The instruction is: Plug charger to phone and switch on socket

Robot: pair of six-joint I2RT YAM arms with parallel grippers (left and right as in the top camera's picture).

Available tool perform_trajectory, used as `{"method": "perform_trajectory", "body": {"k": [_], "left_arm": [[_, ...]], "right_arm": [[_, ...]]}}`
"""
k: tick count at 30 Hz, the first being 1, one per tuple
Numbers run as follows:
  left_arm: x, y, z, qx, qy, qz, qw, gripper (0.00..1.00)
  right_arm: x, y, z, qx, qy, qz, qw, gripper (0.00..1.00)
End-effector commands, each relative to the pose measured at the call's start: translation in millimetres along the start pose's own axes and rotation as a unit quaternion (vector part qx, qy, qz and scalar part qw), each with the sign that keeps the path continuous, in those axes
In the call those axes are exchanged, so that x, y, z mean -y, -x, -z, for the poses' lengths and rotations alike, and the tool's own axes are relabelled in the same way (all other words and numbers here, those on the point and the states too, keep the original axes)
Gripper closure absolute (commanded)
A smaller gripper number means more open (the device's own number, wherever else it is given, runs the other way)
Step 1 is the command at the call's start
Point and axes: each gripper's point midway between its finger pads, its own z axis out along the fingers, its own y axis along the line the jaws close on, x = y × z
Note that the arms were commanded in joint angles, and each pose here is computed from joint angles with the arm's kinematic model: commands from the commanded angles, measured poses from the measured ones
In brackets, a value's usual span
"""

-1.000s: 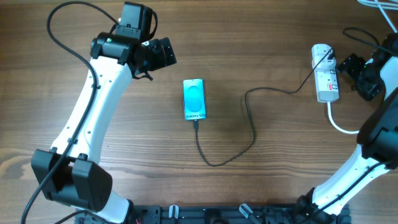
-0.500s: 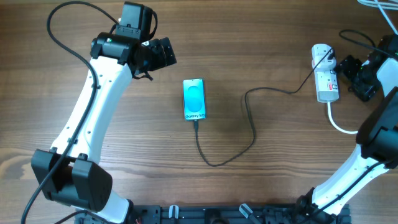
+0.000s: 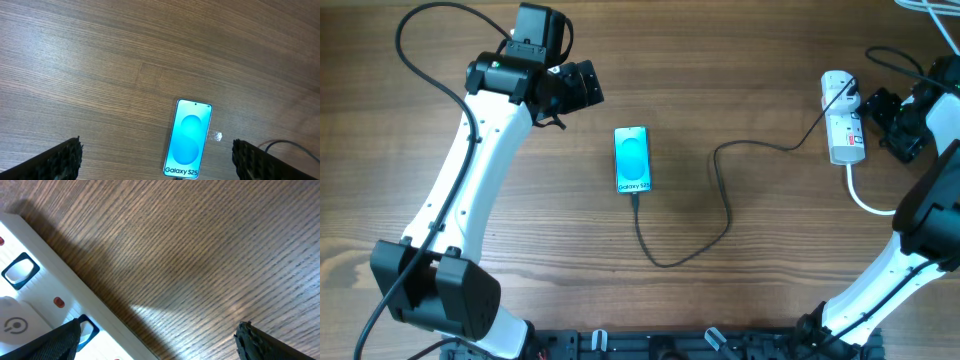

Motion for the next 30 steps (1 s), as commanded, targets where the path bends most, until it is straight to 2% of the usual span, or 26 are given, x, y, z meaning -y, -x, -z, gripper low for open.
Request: {"method": "perform_trajectory", "body": {"k": [1, 30], "left_arm": [[-2.7, 0.1, -2.1, 0.001, 0.009, 0.006, 1.000, 0.00], [-2.7, 0.1, -2.1, 0.001, 0.009, 0.006, 1.000, 0.00]], "right_arm": [[-3.1, -11.2, -10.7, -0.022, 0.010, -0.001, 1.000, 0.00], [-15.4, -21.8, -12.1, -0.034, 0.010, 0.015, 0.999, 0.00]]}}
